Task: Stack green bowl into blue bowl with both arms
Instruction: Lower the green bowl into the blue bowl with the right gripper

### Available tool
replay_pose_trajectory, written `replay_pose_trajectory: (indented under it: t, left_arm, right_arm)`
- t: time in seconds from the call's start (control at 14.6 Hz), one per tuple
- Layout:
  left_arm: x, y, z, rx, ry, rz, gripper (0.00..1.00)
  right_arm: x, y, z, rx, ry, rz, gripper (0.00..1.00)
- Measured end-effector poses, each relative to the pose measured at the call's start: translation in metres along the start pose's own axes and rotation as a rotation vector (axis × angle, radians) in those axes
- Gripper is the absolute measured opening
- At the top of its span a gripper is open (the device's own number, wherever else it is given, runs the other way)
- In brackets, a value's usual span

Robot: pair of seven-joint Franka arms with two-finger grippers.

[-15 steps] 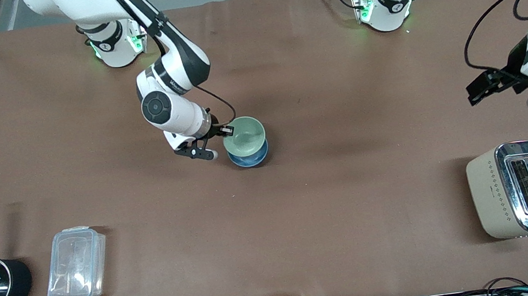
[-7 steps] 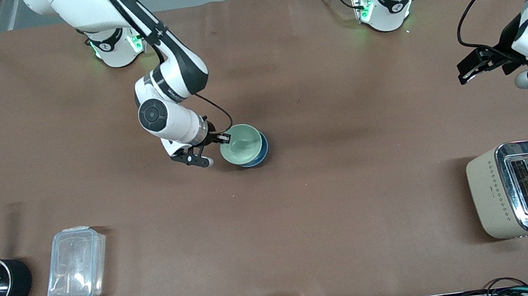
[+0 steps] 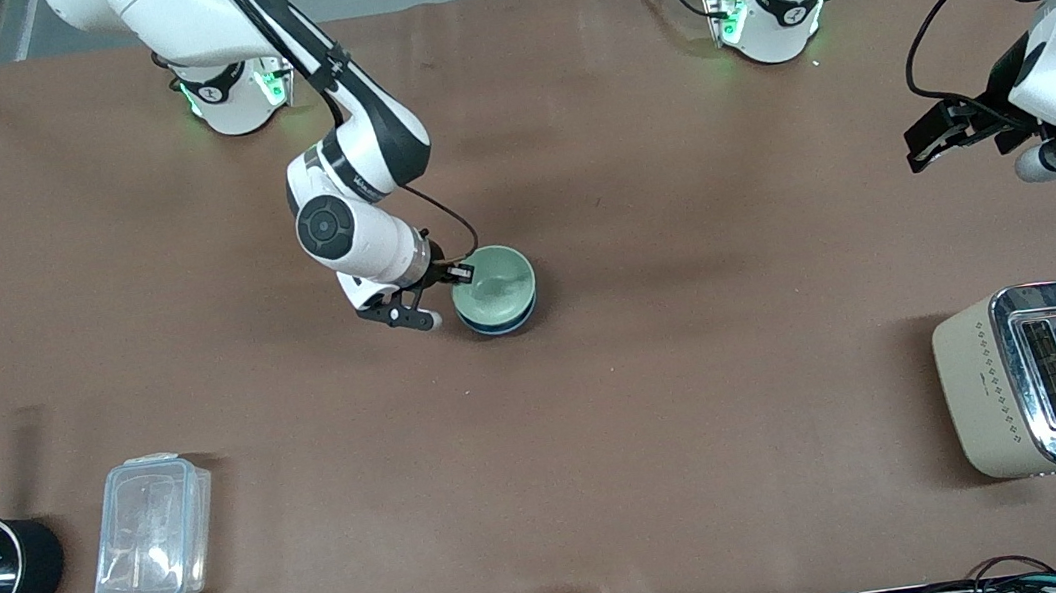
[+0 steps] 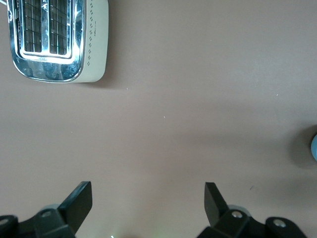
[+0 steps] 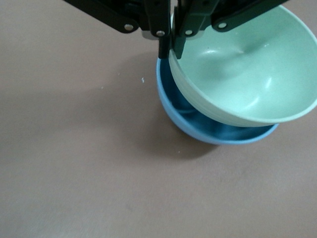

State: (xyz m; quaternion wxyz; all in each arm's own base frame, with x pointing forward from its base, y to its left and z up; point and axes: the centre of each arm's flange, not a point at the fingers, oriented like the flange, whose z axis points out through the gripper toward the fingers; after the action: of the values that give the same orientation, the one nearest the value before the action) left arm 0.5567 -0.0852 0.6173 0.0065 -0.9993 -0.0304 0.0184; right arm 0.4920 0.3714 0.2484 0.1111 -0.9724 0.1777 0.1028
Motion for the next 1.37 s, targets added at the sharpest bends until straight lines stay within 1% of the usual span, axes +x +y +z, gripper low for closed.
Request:
replay_pose_trajectory:
  t: [0.21,0.68,1.03,1.1,1.16,1.3,1.37]
  left_arm:
    - [0.001,0.0,0.002,0.0,-0.004,0.0,1.0]
    - [0.005,0.0,0.01,0.001,-0.017,-0.001,1.0]
    - [0.006,-0.002,0.01,0.001,-0.017,-0.005,1.0]
    - [0.006,-0.002,0.01,0.001,-0.017,-0.005,1.0]
    - [0.006,-0.002,0.01,0.001,-0.017,-0.005,1.0]
    - [0.006,-0.002,0.01,0.001,-0.017,-0.005,1.0]
    - [0.006,-0.002,0.01,0.001,-0.017,-0.005,1.0]
  right_arm:
    - [-0.005,-0.005,0.006,0.005,0.01,0.003,0.04]
    - [0.009,0.003,0.001,0.008,0.021,0.028,0.04]
    - [0.01,0.005,0.002,0.004,0.017,0.031,0.05]
    - [0.009,0.005,0.003,0.001,0.013,0.03,0.1]
    - [0.008,0.005,0.004,-0.005,0.006,0.029,0.1]
    - [0.006,0.006,0.006,-0.019,-0.01,0.028,0.13]
    - [0.005,0.007,0.006,-0.024,-0.016,0.028,0.2]
